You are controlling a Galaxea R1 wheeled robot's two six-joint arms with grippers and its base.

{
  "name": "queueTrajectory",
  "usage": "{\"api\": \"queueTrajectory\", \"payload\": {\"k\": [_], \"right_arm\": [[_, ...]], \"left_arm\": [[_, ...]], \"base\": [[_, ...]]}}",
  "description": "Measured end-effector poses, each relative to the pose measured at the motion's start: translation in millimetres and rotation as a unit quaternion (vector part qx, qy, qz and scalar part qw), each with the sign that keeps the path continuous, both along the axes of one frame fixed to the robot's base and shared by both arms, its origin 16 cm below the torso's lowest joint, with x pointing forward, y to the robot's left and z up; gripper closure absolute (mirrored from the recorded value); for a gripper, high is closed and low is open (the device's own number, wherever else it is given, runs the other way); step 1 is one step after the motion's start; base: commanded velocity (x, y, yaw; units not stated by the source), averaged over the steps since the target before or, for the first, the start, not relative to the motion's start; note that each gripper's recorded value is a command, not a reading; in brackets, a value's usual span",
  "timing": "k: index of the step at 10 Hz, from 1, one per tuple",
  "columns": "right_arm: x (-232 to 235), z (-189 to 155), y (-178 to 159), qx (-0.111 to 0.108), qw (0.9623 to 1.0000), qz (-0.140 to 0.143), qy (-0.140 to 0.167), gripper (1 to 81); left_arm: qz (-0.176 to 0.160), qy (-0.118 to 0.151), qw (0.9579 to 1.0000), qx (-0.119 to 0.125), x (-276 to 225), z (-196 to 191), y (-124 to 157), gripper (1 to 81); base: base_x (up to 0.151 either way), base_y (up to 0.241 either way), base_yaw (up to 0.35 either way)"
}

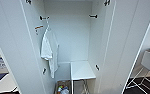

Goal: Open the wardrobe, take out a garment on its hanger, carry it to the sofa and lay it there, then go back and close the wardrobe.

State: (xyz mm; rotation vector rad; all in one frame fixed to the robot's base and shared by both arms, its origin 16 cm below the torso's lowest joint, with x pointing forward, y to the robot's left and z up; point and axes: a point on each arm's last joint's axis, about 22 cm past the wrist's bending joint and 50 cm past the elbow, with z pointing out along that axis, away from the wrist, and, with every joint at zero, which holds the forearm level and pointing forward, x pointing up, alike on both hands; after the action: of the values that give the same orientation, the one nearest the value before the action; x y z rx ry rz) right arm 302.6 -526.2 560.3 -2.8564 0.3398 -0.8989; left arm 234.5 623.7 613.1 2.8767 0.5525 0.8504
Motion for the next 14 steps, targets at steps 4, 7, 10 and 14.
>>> {"api": "queueTrajectory", "payload": {"k": [4, 7, 10, 14], "right_arm": [[94.1, 76.0, -64.0, 0.018, 0.9913, -0.107, -0.074, 1.0], [136.1, 106.3, -61.9, 0.081, 0.9775, -0.164, -0.105, 1.0], [166.7, 96.8, 16.7, 0.167, 0.9668, -0.165, -0.101, 1.0], [181.3, 68.8, 117.5, 0.217, 0.962, -0.147, -0.076, 1.0]], "left_arm": [[0.043, -0.067, 0.9957, -0.047, 104.0, 42.1, -13.5, 1.0], [0.078, -0.083, 0.9871, -0.113, 158.3, 51.2, -56.6, 1.0], [0.077, -0.078, 0.9823, -0.152, 188.8, 39.9, -110.7, 1.0], [0.07, -0.049, 0.979, -0.185, 195.3, 2.1, -183.9, 1.0]], "base": [[0.0, 0.0, 0.0], [0.0, 0.0, 0.0], [0.0, 0.0, 0.0], [0.0, 0.0, 0.0]]}}
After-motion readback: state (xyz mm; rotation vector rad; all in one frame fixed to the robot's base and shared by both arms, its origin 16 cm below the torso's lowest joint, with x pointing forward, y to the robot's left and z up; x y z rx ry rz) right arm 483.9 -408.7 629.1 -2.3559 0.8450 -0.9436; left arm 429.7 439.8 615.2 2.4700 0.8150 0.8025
